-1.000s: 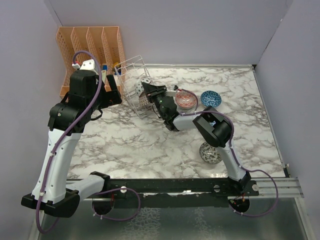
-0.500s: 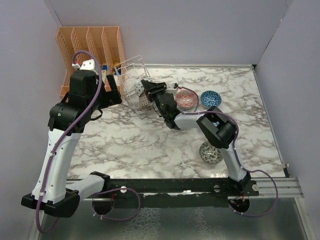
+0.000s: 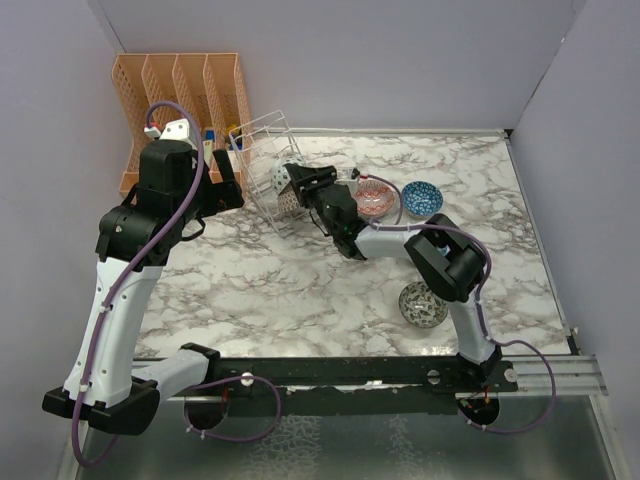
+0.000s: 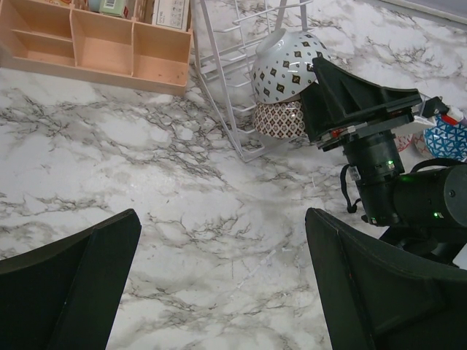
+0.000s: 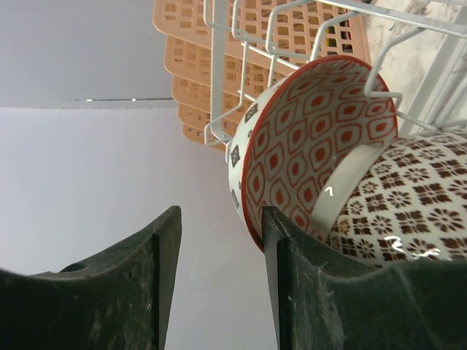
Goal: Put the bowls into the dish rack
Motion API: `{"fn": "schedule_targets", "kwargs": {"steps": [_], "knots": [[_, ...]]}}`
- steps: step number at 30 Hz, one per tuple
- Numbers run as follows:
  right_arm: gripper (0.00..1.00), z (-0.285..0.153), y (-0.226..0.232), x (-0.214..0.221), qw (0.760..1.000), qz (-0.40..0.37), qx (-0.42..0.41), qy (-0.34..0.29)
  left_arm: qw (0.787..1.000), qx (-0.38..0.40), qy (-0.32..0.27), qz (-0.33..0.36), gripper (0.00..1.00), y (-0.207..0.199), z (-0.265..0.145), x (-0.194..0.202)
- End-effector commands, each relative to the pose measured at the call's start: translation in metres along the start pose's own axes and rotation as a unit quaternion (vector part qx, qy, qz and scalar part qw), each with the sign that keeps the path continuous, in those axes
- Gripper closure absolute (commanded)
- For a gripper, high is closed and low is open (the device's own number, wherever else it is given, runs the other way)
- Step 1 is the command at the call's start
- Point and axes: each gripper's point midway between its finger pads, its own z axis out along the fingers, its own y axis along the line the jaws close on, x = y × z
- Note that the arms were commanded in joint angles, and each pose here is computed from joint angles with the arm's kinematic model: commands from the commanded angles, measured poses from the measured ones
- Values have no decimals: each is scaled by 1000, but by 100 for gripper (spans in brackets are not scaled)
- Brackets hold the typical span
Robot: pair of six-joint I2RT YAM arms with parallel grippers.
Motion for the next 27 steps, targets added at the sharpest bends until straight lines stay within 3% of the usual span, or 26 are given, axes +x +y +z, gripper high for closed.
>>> {"fn": "schedule_targets", "kwargs": {"steps": [1,27], "knots": [[52,-11,21,1,1000,19,-10,17,1000,17,-8,0,1,-6,-5,-4],[52,-48,12,7,997,14,36,70,1000,18,-6,4,1,-6,-5,1]]}}
